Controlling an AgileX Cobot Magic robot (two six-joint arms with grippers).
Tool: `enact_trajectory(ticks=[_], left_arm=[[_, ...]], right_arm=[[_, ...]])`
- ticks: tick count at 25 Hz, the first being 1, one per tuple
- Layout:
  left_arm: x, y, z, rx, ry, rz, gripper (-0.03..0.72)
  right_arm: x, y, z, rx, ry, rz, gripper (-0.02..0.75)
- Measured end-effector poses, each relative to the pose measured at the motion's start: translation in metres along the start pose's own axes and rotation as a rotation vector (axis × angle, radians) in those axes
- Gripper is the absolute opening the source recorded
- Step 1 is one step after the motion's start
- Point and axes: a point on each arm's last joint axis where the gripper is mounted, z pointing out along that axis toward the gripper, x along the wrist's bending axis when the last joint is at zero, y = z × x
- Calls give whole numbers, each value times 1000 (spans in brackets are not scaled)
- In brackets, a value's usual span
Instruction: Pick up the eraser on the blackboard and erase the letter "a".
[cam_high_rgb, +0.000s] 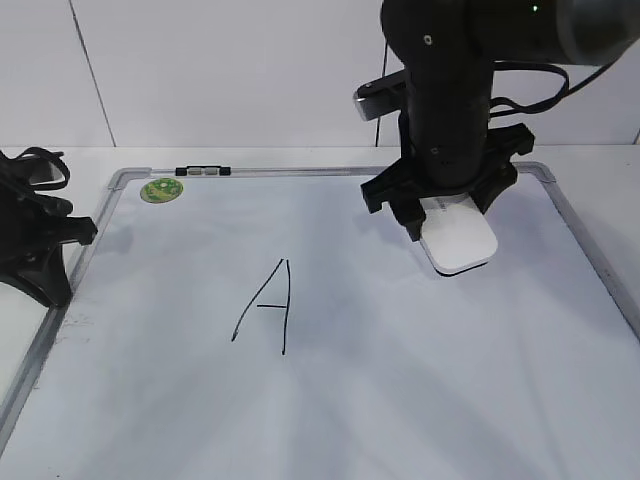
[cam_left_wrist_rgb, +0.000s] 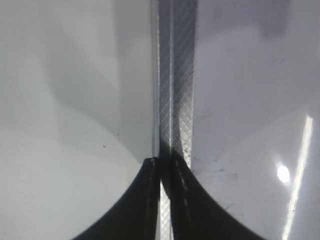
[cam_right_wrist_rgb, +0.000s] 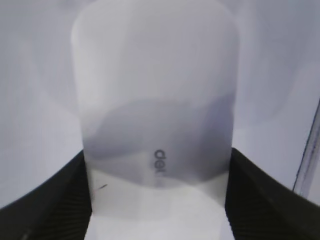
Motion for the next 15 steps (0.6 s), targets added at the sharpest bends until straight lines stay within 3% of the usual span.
enact_trajectory(ticks=[15], left_arm=[[0,0,0,0,0,0,32]], right_arm=[[-92,-3,-3,12,-9,221,571]])
